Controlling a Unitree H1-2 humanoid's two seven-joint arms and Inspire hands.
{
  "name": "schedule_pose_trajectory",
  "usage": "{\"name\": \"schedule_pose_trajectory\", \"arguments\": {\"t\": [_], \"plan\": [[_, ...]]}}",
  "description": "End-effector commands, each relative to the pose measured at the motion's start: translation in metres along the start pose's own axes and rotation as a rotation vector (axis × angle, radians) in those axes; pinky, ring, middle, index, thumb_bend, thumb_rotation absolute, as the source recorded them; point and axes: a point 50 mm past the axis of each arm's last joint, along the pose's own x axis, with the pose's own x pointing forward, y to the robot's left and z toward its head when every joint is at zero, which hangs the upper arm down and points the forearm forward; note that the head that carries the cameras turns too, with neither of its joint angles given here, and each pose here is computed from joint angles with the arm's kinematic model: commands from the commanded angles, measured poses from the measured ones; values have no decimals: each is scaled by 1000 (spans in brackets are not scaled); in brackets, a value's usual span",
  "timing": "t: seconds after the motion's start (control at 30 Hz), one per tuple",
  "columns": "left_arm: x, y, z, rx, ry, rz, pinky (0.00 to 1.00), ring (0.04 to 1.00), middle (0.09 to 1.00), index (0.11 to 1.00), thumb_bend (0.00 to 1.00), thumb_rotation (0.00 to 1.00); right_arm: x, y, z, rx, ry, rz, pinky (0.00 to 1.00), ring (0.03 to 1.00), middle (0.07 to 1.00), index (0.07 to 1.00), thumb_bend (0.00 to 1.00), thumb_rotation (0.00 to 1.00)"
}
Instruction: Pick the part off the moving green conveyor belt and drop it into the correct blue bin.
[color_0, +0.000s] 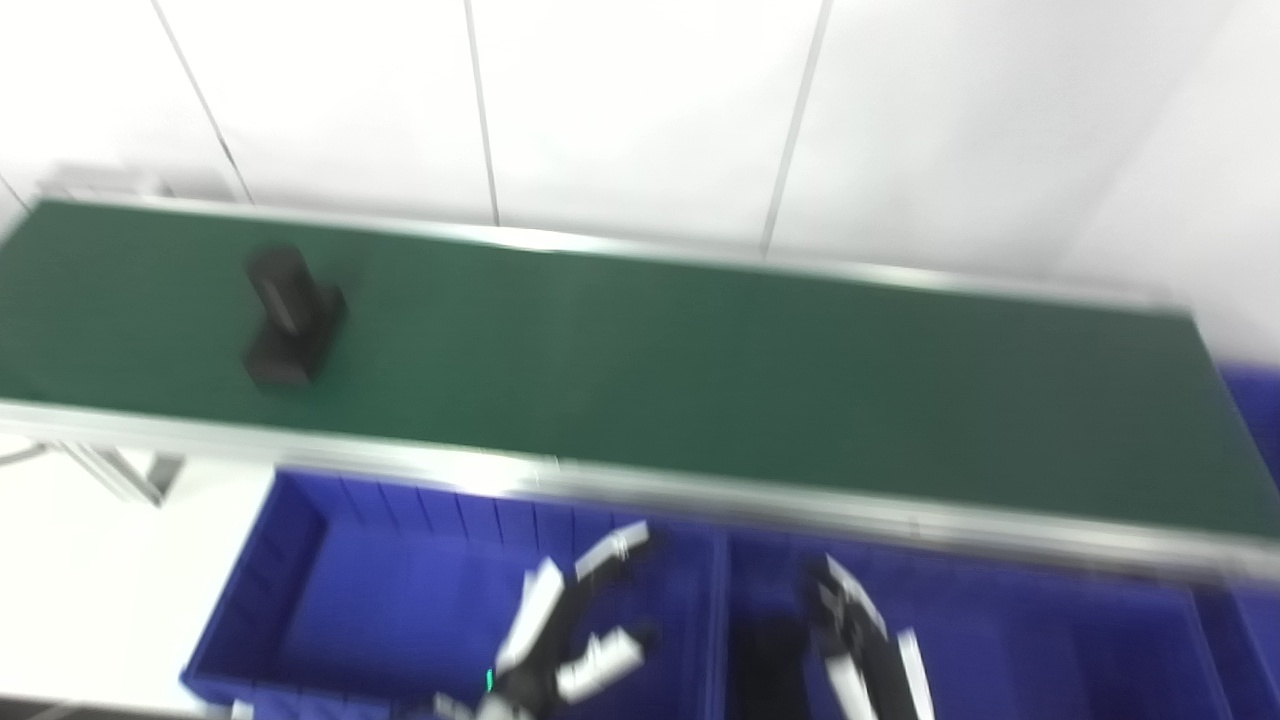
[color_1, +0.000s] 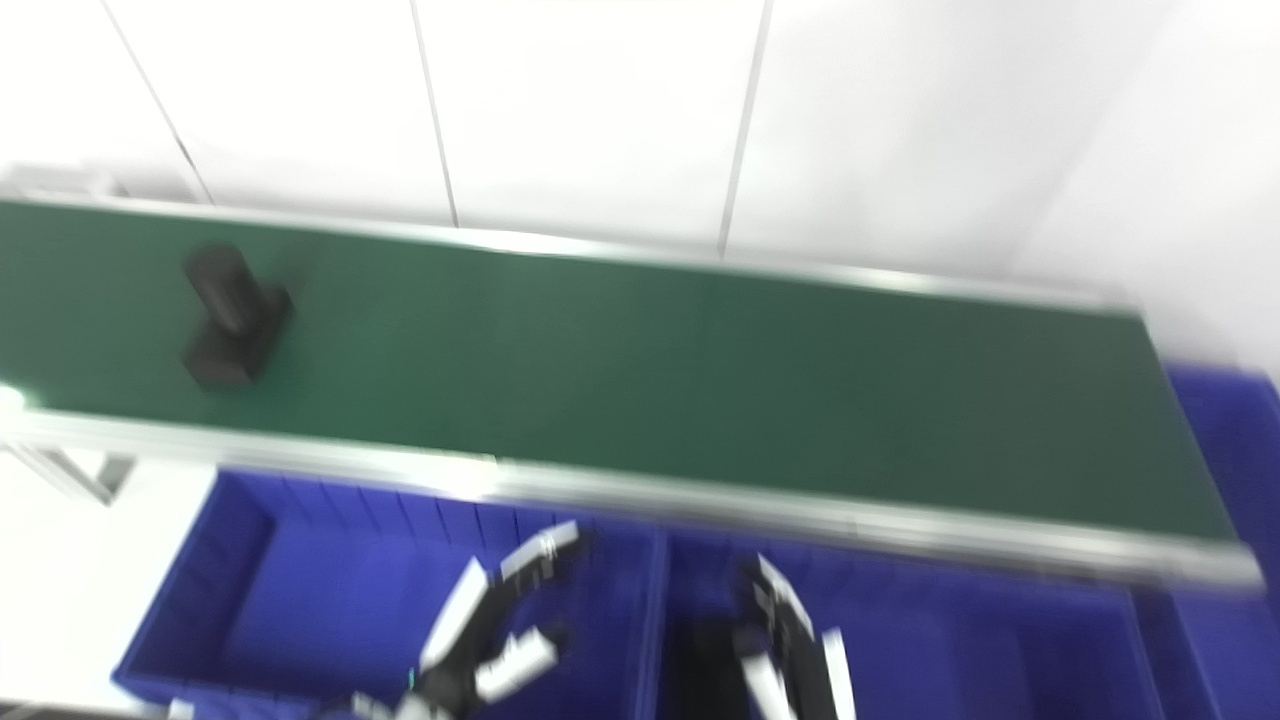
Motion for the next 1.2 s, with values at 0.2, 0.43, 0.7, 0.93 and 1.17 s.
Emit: {"name": "schedule_pose_trajectory", "arguments": {"t": [0.2,0.43,0.7,0.93,1.17], "plan": [[13,-5,8,-14,-62,16,713,812,852,811,764,905,8,-4,6,19,-62,4,780,825,870,844,826,952],[13,-6,9,-22,-65,18,712,809,847,802,740,869,8,-4,6,23,-61,0,777,821,865,844,808,953],[16,-9,9,-29,-61,14,720,811,849,804,746,861,7,-7,10,21,-76,8,777,824,869,845,823,958],[20,-13,9,-35,-61,12,725,816,853,806,762,866,-5,-10,52,74,-221,50,812,838,869,846,863,935],[24,-16,8,-39,-54,8,727,819,854,808,767,862,-2,-17,99,147,-389,51,830,836,870,849,842,940]]}}
